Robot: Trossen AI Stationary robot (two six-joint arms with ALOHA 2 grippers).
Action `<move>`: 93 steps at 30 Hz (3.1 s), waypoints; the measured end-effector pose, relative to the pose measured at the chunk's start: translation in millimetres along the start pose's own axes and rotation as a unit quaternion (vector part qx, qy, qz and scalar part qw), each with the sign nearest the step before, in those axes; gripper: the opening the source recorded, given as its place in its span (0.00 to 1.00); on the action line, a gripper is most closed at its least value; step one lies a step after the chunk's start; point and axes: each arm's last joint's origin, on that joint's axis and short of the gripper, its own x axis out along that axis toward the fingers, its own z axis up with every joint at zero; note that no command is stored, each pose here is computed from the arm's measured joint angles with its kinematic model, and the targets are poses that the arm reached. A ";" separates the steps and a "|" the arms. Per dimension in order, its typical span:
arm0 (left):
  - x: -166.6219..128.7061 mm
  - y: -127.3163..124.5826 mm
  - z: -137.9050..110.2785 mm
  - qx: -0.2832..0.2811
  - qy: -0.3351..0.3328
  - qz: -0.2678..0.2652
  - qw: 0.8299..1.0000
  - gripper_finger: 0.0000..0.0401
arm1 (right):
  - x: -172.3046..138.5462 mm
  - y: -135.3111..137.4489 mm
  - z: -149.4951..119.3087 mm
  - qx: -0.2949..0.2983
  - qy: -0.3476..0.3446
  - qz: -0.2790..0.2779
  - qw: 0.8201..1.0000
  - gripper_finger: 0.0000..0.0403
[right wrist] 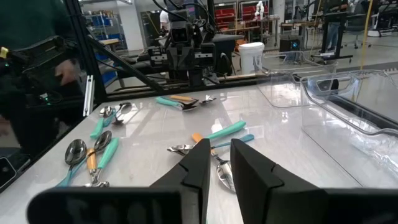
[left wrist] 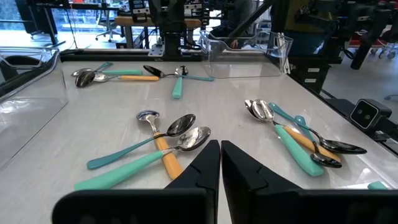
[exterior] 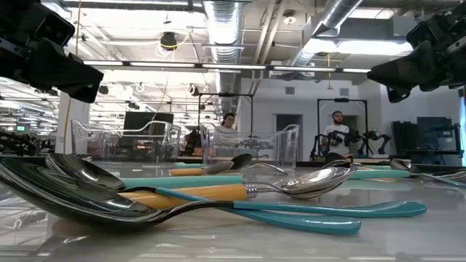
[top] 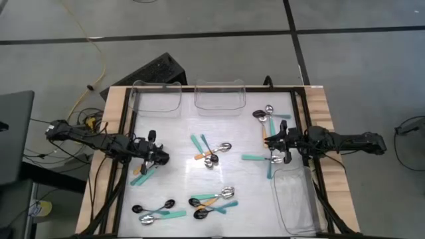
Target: Sort silverware by color (type)
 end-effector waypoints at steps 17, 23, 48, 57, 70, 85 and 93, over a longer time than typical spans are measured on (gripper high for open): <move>0.0 0.0 0.0 0.000 0.000 0.000 1.000 0.01 | 0.0 0.0 0.0 0.000 0.000 0.000 1.000 0.22; 0.0 0.0 -0.1 0.000 0.000 0.000 1.000 0.01 | 0.0 0.0 0.0 0.000 0.000 0.000 1.000 0.22; -0.8 6.2 10.7 -0.311 -0.069 0.102 0.942 0.01 | 0.0 0.0 0.0 0.000 0.000 0.000 1.000 0.22; -11.2 4.6 50.9 -0.333 -0.258 0.026 0.907 0.01 | 0.0 0.1 1.1 0.000 -0.006 0.001 1.000 0.22; 14.5 15.0 123.7 -0.038 -0.214 0.208 0.954 0.01 | -1.5 -6.0 35.0 0.113 -0.146 -0.100 0.978 0.22; 55.3 54.0 132.0 0.029 0.027 0.216 0.976 0.26 | 52.6 14.3 108.7 0.383 0.247 -0.254 0.853 0.22; 56.3 55.4 136.3 0.027 0.004 0.233 0.972 0.55 | 87.0 25.1 98.3 0.461 0.384 -0.327 0.731 0.23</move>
